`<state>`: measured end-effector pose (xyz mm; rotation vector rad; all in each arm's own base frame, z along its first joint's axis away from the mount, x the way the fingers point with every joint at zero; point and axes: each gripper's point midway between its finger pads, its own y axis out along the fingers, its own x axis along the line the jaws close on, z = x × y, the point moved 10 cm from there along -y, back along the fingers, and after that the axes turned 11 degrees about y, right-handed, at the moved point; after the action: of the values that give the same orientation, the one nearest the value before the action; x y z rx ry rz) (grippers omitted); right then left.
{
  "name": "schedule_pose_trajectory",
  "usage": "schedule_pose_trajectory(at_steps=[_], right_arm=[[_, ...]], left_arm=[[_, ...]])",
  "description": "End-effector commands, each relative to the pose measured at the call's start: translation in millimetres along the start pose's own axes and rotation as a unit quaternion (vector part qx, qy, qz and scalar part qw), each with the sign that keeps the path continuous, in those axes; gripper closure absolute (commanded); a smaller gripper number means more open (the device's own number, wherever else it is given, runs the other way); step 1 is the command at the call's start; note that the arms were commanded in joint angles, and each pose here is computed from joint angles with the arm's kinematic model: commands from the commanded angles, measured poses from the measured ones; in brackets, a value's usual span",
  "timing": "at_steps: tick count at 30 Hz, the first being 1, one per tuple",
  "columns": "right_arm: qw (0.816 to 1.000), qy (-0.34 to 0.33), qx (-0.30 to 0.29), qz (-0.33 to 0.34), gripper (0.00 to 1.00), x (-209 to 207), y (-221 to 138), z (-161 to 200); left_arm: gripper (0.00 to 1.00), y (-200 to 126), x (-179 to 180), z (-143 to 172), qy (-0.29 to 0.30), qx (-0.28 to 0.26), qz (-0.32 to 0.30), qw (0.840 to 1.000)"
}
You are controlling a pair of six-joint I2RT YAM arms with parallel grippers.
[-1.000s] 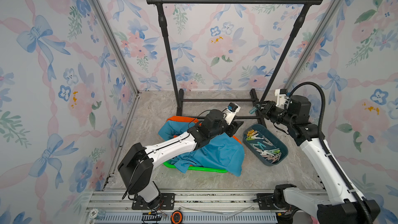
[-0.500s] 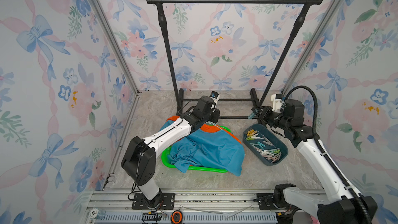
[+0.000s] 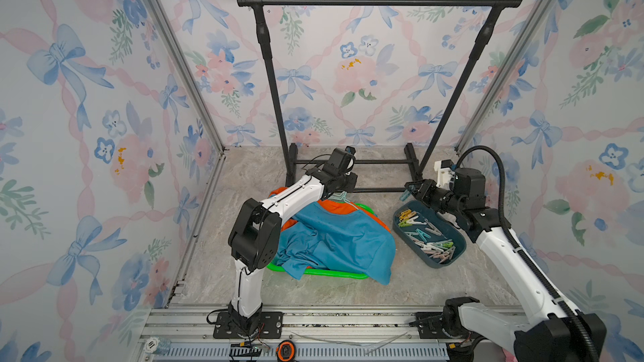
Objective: Use clothespins to secure the t-shirt on both sides of the hanger
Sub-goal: Pick up the hanger from the basket.
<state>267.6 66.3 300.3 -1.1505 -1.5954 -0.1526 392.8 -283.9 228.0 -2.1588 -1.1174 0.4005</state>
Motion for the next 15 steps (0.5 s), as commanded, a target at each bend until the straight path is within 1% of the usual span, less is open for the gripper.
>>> schedule_pose_trajectory(at_steps=[1,4,7,9,13,15], right_arm=[[1.000,-0.018,-0.002,-0.011,0.73,2.1,0.6,2.4],[1.000,-0.019,0.000,-0.010,0.73,1.2,2.1,2.5],[1.000,-0.019,0.003,-0.009,0.73,0.4,4.0,2.4],[1.000,-0.018,0.005,-0.009,0.73,-0.1,5.0,2.2],[1.000,-0.018,0.006,-0.009,0.73,-0.6,6.2,2.0],[1.000,-0.018,0.007,-0.010,0.73,-0.2,6.3,2.2]], left_arm=[[0.73,12.5,0.7,5.9,0.007,0.027,0.008,1.000],[0.70,17.2,-0.6,6.9,0.008,0.030,0.016,0.999],[0.69,21.6,-2.5,7.4,0.009,0.034,0.022,0.999],[0.73,24.6,-4.0,8.0,0.010,0.036,0.025,0.999],[0.83,23.9,-6.8,5.8,0.012,0.034,0.023,0.999],[0.86,21.4,-5.6,4.3,0.012,0.031,0.015,0.999]])
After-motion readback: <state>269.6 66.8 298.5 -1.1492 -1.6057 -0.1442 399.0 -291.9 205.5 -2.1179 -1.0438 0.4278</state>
